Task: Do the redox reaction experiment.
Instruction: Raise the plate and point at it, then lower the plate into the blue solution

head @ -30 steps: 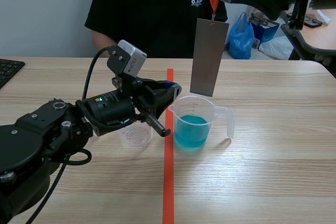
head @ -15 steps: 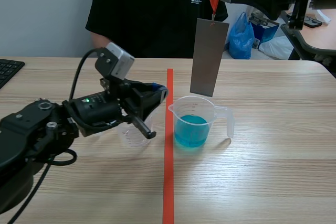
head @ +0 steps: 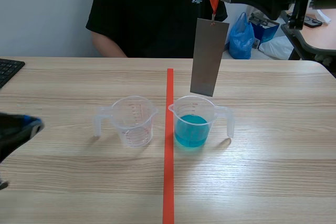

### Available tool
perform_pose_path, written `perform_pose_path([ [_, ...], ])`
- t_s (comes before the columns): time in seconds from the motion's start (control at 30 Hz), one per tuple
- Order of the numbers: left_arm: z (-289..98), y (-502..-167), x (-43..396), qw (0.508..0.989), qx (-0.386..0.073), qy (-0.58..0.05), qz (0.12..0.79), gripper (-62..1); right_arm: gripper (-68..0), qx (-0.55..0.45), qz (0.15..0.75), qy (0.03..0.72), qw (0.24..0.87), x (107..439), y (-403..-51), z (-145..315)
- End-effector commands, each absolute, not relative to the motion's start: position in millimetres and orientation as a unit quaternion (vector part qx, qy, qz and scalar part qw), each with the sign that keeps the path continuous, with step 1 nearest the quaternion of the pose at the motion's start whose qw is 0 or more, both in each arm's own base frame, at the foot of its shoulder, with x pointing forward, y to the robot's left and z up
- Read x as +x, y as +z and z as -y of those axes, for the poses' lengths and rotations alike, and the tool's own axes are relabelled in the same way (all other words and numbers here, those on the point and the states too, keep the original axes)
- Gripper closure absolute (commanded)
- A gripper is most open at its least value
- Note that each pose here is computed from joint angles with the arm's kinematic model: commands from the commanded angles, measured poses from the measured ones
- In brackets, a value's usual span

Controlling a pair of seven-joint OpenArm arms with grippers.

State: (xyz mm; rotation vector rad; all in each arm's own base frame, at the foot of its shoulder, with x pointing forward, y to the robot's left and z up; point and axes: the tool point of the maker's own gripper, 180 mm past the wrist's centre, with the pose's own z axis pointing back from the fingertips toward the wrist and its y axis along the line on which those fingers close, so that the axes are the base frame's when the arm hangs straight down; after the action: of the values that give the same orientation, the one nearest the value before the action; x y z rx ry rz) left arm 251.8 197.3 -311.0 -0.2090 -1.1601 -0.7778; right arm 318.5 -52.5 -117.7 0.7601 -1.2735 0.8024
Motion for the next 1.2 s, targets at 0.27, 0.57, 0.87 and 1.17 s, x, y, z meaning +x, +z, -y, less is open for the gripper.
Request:
perform_pose_path([
  [0.27,-256,-342,133,0.802,-0.018,-0.360,0.477,-2.7,-1.7,0.338,0.584,0.357,0.645,318,-99,53],
  [0.57,-240,-361,53,0.809,0.017,-0.390,0.440,-2.7,-1.7,0.338,0.584,0.358,0.645,318,-99,53],
  [0.87,-224,-371,36,0.810,0.010,-0.405,0.425,-2.7,-1.7,0.339,0.583,0.355,0.647,319,-101,54],
  [1.17,-224,-371,36,0.809,0.010,-0.406,0.424,-2.7,-1.7,0.358,0.580,0.334,0.652,327,-110,56],
])
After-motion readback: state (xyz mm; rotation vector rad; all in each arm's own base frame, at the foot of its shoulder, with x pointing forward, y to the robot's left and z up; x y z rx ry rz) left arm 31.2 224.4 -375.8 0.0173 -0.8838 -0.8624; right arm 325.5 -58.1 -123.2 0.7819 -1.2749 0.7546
